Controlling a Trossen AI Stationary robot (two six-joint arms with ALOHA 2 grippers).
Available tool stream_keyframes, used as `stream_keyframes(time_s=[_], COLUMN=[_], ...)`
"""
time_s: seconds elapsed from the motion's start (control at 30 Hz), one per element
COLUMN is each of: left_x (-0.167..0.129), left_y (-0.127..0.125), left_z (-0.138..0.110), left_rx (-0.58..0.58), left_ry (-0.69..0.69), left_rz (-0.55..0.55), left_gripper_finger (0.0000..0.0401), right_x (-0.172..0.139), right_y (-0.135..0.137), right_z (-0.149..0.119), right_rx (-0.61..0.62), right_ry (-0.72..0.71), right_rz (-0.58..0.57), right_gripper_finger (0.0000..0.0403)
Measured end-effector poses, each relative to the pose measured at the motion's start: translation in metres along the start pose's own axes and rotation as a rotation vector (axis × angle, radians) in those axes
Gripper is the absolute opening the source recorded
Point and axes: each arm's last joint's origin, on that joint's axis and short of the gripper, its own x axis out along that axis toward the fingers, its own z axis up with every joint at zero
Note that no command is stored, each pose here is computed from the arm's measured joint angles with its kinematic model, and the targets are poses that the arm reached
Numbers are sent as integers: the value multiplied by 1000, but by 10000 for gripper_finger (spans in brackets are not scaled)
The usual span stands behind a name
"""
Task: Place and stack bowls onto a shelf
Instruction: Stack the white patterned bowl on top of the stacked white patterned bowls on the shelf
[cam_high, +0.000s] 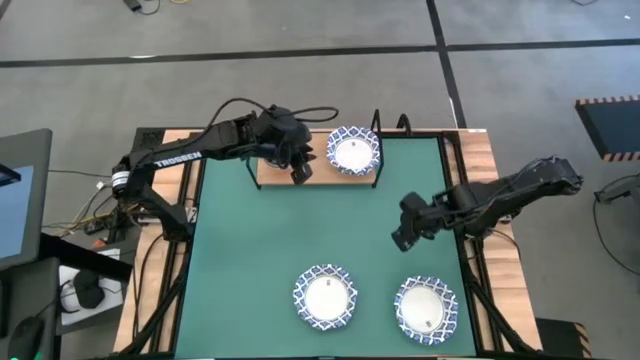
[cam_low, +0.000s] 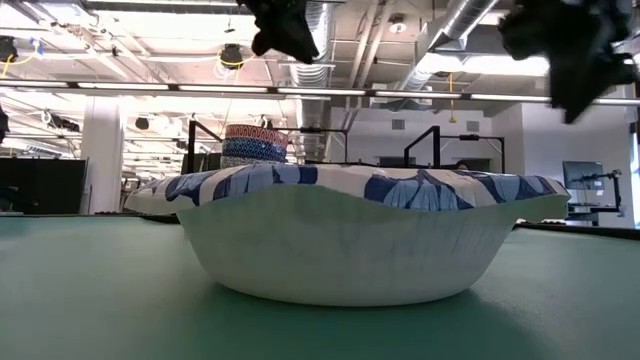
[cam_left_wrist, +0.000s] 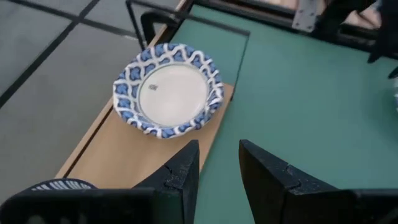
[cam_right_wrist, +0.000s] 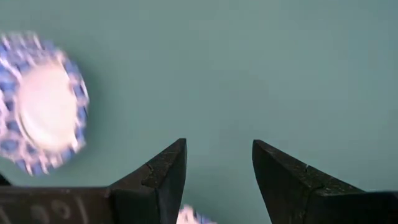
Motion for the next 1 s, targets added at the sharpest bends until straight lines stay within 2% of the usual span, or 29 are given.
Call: stream_keyframes(time_s=[0.17, 0.33, 0.63, 0.73, 0.87, 1.0], left_x=[-17, -23, -18, -18, -20, -21], left_y=[-10, -18, -43, -47, -54, -58], left_z=[0, -5, -20, -22, -24, -24], left_rx=[23, 42, 98, 94, 100, 95], left_ry=[-16, 27, 93, 109, 111, 110], left_rz=[-16, -4, -42, -51, -64, -75], left_gripper_finger=[98, 98, 98, 98, 98, 98], right_x=[21, 35, 52, 58, 75, 95], right_y=[-1, 3, 13, 19, 22, 19], right_z=[-24, -43, -67, -73, -82, -89], right_rx=[-38, -112, -370, -435, -499, -513], right_ry=[167, 285, 353, 381, 411, 451], right_rz=[-41, -70, -99, -72, -101, -145], right_gripper_finger=[207, 207, 207, 207, 207, 202])
